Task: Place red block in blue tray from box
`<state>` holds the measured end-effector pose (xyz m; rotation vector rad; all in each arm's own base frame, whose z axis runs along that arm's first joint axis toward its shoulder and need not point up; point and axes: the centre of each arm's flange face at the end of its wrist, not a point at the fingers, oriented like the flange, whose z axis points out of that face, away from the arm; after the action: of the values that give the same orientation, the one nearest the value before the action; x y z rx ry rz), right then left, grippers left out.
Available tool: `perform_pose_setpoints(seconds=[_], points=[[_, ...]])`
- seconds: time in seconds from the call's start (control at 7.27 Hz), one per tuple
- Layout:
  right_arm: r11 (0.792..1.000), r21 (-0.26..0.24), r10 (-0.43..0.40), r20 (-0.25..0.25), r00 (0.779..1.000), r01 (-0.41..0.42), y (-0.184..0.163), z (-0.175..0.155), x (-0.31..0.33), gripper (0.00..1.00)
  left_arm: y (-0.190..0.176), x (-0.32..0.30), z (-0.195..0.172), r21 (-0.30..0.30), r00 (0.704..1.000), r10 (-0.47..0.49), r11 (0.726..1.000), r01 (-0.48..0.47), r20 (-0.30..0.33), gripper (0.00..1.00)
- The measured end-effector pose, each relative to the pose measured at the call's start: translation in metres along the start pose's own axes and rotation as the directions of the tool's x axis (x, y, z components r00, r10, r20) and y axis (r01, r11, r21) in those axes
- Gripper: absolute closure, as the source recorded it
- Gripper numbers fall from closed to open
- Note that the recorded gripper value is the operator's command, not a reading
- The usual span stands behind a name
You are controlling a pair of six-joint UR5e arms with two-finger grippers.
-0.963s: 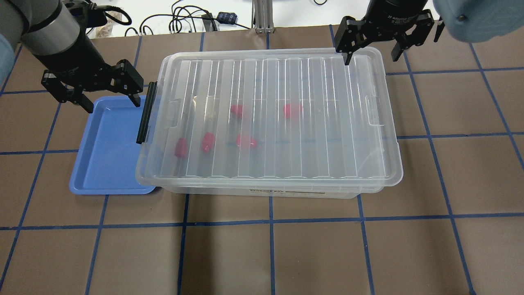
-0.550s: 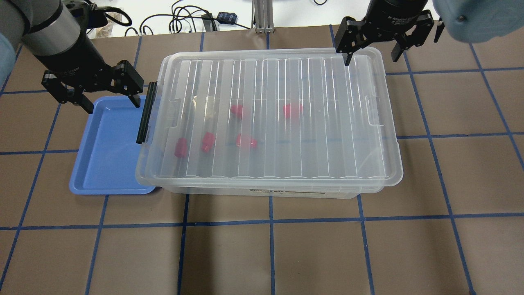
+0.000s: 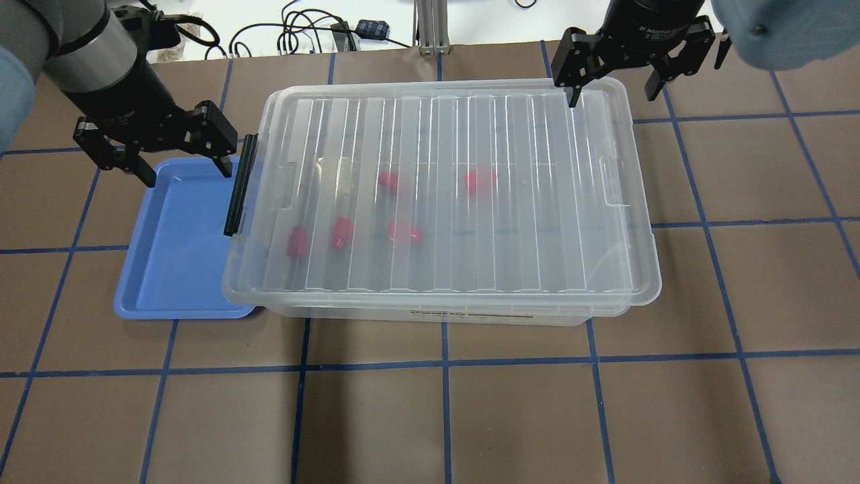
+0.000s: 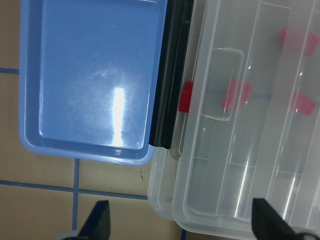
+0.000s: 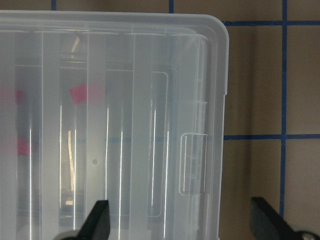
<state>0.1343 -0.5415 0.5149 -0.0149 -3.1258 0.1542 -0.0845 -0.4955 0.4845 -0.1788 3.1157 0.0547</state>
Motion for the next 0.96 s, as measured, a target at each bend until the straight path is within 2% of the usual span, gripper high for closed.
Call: perform_pose_setpoints(seconds=[0.14, 0.41, 0.55, 0.69, 0.96], points=[[1.0, -0.016, -0.001, -0.002, 1.0, 0.001, -0.006, 0.012, 0.012, 0.01, 0.0, -0.001, -0.001, 0.002, 1.0, -0.001, 1.0, 0.001, 0.002, 0.0], [0.996, -0.091, -0.01, -0.007, 1.0, 0.009, -0.021, 0.06, 0.024, 0.04, 0.0, -0.002, -0.003, 0.005, 1.0, -0.002, 1.0, 0.002, 0.005, 0.0], [0.994, -0.112, -0.009, -0.007, 1.0, 0.008, -0.027, 0.084, 0.032, 0.04, 0.0, -0.003, -0.003, 0.004, 1.0, -0.004, 1.0, 0.004, 0.006, 0.0], [0.994, -0.113, -0.017, -0.006, 1.0, 0.017, -0.029, 0.104, 0.04, 0.04, -0.001, -0.005, -0.002, 0.001, 1.0, -0.007, 1.0, 0.007, 0.005, 0.0], [0.995, -0.08, -0.052, -0.009, 0.999, 0.052, -0.027, 0.138, 0.048, 0.04, -0.001, -0.006, -0.003, 0.005, 1.0, -0.009, 1.0, 0.009, 0.001, 0.0]])
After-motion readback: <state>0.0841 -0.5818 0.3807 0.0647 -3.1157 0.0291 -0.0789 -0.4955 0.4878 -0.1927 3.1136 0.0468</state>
